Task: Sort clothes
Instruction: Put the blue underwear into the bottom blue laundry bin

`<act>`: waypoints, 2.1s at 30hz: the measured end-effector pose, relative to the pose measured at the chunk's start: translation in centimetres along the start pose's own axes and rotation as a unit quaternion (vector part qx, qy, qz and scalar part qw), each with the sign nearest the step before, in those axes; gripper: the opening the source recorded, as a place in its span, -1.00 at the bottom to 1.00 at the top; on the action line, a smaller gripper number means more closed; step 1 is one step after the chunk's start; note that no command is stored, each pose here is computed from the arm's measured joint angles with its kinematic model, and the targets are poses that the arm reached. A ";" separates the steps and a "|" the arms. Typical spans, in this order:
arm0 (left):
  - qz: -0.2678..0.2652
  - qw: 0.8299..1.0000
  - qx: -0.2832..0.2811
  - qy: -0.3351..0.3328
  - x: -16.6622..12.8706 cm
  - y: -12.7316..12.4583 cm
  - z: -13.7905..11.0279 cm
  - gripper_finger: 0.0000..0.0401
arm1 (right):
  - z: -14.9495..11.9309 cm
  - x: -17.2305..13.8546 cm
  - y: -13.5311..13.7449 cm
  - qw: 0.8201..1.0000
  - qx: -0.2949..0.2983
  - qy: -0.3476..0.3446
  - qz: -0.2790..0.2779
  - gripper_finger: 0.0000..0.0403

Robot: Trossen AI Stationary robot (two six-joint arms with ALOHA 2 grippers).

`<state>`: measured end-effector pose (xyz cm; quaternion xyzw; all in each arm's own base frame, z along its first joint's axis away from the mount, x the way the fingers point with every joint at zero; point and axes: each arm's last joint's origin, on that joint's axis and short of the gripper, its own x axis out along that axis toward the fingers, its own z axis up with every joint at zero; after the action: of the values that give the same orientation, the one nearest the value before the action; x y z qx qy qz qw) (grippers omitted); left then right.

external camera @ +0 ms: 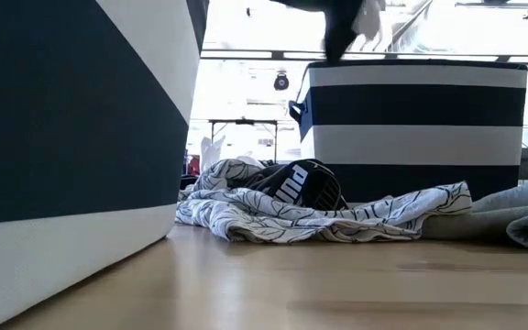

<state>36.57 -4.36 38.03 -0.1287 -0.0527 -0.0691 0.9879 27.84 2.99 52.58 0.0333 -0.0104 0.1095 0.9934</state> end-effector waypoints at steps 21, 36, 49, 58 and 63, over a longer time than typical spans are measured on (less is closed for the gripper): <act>0.016 0.991 0.079 -0.108 -6.8 -2.8 7.8 -0.98 | 1.3 -2.5 0.1 0.999 0.028 -0.015 0.015 -0.23; -0.024 0.997 0.068 -0.034 -15.6 -9.5 20.0 -1.00 | 3.3 -6.9 0.7 0.996 -0.047 -0.056 -0.052 -0.04; -0.055 0.920 -0.271 0.278 -12.0 -17.8 13.4 -1.00 | 2.1 -5.2 -1.0 0.963 -0.171 0.003 -0.207 -0.04; 0.252 0.758 -0.266 0.539 -13.1 -19.7 -0.2 -1.00 | 1.3 -3.2 -3.7 0.946 -0.196 0.027 -0.256 -0.04; 0.315 0.722 -0.263 0.557 -13.4 -19.0 -4.7 -0.89 | 0.9 -3.2 -3.8 0.948 -0.188 0.042 -0.255 -0.04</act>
<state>20.97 -22.17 36.55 -0.3309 0.5711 0.1759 0.7304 25.51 -1.48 53.19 -0.1567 0.0201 -0.1497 0.9760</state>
